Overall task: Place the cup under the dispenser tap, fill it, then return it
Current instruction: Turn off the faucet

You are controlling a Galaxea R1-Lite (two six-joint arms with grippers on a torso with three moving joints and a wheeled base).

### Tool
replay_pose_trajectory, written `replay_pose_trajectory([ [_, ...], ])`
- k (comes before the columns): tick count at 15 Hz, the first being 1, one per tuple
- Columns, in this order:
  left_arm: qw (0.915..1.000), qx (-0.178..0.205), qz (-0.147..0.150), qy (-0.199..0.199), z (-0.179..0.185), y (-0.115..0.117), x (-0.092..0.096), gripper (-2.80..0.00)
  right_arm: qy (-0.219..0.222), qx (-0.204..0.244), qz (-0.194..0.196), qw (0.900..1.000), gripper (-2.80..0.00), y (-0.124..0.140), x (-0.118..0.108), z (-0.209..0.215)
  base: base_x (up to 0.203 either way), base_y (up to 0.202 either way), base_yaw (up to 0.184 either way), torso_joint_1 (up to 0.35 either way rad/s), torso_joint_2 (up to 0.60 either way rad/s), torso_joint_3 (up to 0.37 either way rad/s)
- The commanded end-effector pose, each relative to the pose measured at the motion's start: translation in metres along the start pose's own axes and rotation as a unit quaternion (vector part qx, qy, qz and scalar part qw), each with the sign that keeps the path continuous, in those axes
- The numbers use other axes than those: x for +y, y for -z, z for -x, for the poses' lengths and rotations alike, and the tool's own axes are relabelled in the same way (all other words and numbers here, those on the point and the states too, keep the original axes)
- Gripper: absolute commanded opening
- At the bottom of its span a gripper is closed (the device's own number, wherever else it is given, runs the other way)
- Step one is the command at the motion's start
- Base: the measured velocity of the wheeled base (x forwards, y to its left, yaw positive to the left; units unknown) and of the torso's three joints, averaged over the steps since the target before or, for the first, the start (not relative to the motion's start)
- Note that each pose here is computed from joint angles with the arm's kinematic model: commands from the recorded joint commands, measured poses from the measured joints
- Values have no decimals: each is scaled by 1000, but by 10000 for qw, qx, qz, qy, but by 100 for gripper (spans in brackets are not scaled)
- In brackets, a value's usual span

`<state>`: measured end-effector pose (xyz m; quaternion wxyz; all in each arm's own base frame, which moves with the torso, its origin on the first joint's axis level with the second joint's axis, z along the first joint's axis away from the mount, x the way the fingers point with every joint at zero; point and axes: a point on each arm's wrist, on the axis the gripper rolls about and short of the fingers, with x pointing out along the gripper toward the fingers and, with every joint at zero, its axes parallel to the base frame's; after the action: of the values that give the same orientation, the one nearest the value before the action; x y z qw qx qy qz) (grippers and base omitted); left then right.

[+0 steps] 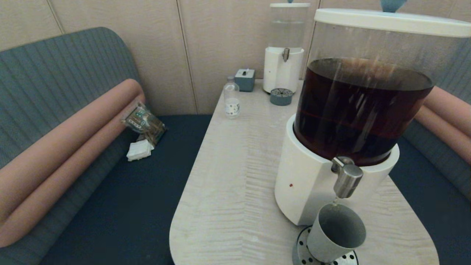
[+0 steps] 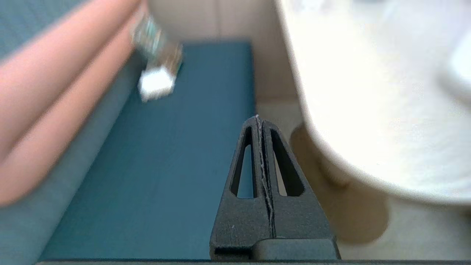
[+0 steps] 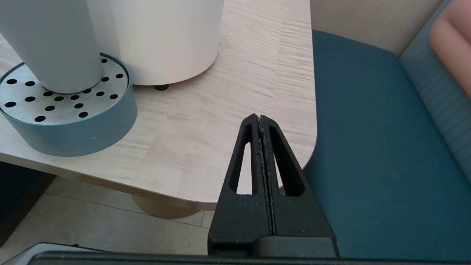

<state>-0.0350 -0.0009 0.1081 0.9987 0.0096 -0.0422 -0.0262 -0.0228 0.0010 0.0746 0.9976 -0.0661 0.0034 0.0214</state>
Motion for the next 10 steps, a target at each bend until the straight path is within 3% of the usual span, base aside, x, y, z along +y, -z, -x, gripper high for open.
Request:
replay_pose_trajectory([
  [1,9993,-341,46,107,12,-33,-1,-280,-7,28,3,10000,-280,3,0,0,0,0,0,0,0,0],
  [3,9978,-494,137,409,19,-68,-2,-280,-7,28,3,10000,-280,3,0,0,0,0,0,0,0,0],
  [7,9945,-368,394,900,-9,-119,-1,-280,-8,34,6,10000,-280,3,0,-1,0,0,0,0,0,0],
  [9,9901,-283,725,1172,-27,-148,-1,-280,-7,28,3,10000,-280,3,0,0,0,0,0,0,0,0],
  [10,9852,-202,1026,1356,-41,-167,-1,-280,-7,31,3,10000,-280,3,0,0,0,0,0,0,0,0],
])
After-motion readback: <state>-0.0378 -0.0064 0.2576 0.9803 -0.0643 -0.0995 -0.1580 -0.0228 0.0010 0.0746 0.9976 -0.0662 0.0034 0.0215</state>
